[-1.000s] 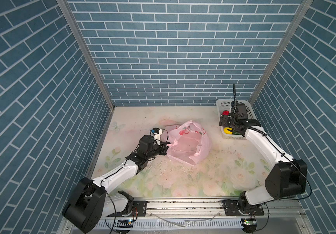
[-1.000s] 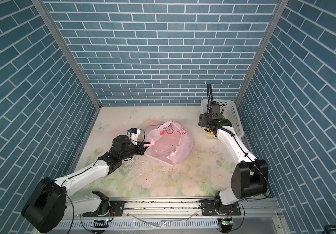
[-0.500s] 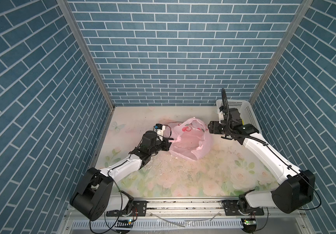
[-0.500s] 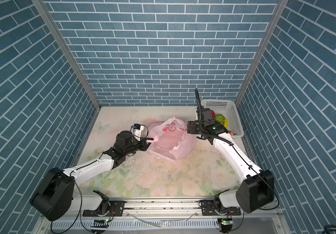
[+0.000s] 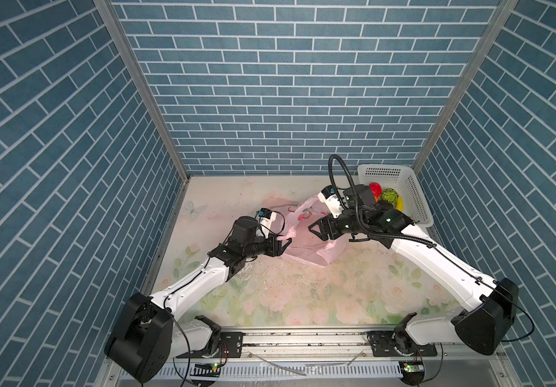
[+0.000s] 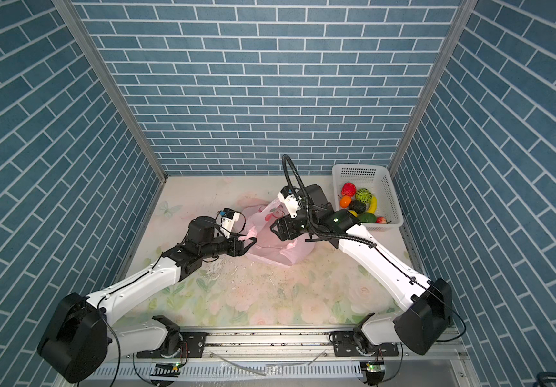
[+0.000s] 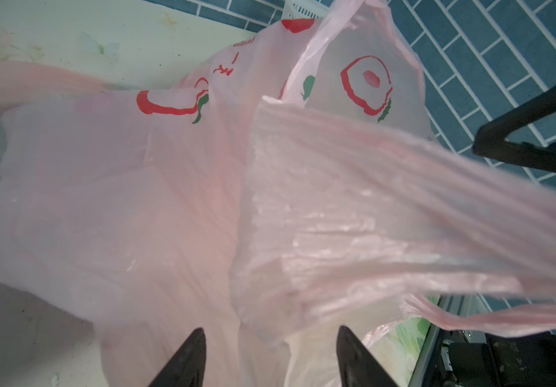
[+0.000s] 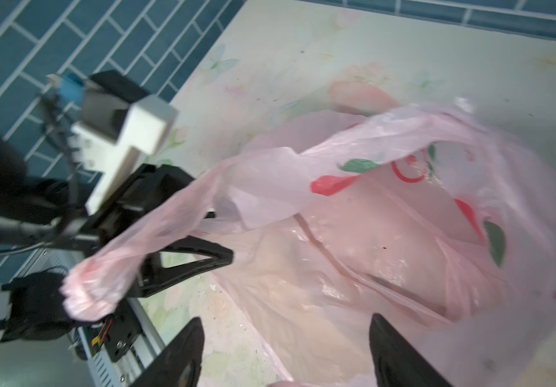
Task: Untie the knot of the plastic bag and take out the fruit
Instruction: Place the plastic bag at the center of the table, then move the plastic bag to the top-center of the table.
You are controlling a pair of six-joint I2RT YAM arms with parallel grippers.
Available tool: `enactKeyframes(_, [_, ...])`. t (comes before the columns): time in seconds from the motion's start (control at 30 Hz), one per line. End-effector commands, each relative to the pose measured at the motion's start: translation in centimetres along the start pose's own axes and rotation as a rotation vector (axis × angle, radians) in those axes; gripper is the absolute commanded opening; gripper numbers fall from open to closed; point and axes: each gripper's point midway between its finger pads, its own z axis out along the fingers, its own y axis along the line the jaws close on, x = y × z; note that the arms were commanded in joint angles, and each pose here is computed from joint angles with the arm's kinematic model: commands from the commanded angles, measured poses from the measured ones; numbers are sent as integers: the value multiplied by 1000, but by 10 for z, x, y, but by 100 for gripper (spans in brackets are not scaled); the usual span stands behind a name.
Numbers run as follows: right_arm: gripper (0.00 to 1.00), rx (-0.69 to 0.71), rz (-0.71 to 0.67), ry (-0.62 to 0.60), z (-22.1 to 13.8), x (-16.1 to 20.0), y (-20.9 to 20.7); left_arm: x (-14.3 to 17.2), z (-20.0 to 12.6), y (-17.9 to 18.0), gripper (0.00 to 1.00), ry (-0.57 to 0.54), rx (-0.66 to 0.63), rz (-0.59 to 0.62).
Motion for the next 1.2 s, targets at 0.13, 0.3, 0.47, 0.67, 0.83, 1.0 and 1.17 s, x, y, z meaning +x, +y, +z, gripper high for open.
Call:
enactKeyframes(0.13, [77, -132, -257, -15, -10, -9, 59, -1, -7, -15, 69, 50, 66, 50])
enactKeyframes(0.3, [77, -103, -256, -25, 2, -11, 60, 11, -13, -25, 77, 115, 117, 103])
enactKeyframes(0.47, [78, -59, -217, -71, 20, -17, 49, 22, -28, -33, 87, 160, 141, 158])
enactKeyframes(0.67, [78, -44, -208, -102, 63, -26, 39, 32, -35, -39, 97, 178, 179, 152])
enactKeyframes(0.83, [78, 41, -192, -100, 107, -26, 13, 36, -45, -40, 100, 152, 174, 149])
enactKeyframes(1.0, [78, 105, -176, -97, 144, -24, -9, 37, -59, -40, 100, 106, 170, 138])
enactKeyframes(1.17, [78, 189, -141, -121, 166, -38, -47, 35, -69, -33, 100, 71, 126, 123])
